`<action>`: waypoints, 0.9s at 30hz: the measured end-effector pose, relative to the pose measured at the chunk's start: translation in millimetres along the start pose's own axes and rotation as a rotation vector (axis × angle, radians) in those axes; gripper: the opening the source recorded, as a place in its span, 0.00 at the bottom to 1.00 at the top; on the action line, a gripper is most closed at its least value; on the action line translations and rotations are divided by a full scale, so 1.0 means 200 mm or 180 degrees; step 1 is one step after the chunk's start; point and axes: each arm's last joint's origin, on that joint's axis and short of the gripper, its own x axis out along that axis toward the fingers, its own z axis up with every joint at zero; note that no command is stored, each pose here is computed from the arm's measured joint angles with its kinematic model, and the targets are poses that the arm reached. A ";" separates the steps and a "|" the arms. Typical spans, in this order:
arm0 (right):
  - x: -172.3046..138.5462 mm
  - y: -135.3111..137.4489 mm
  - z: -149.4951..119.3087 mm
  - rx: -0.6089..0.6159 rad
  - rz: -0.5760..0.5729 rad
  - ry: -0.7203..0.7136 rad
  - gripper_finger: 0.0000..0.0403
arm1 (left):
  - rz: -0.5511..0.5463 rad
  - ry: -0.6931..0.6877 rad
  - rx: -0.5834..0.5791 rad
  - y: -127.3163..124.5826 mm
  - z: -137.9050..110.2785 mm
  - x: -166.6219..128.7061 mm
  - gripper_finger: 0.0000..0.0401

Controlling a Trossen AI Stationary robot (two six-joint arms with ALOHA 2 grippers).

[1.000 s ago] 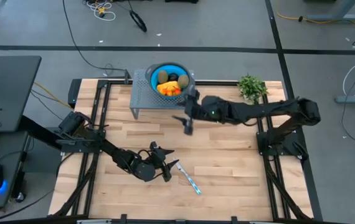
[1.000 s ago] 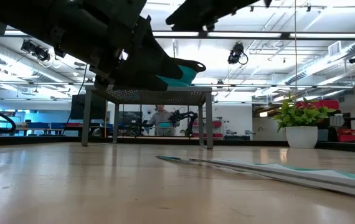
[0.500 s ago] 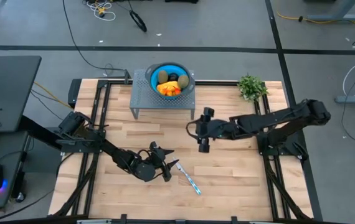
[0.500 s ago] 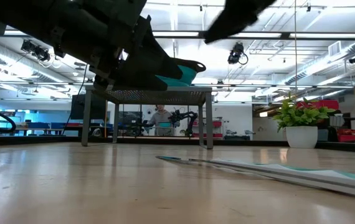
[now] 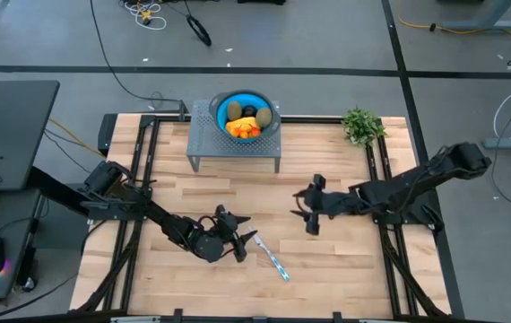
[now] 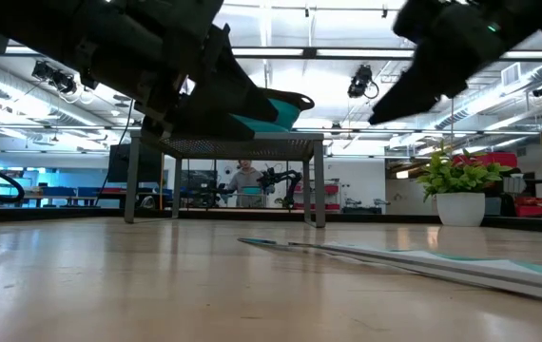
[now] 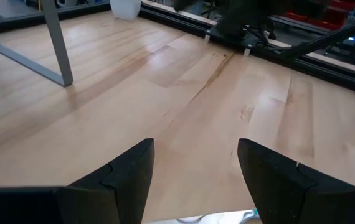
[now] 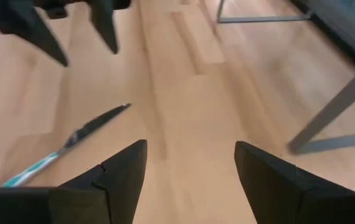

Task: Pick & Place Fruit
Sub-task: Put the blue knife on the shelf

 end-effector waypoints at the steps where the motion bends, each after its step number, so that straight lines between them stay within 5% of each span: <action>1: 0.00 0.01 -0.03 0.0035 0.0043 -0.0043 0.63 | -0.0015 0.0009 -0.0020 0.00 0.00 0.00 0.60; 13: -0.03 0.09 -0.24 -0.0003 0.0459 -0.0423 0.63 | -0.0089 -0.0014 -0.0128 -0.01 0.01 0.00 0.60; 27: -0.03 0.09 -0.26 -0.0051 0.0458 -0.0391 0.63 | 0.0061 0.0098 -0.0092 0.02 -0.02 0.00 0.60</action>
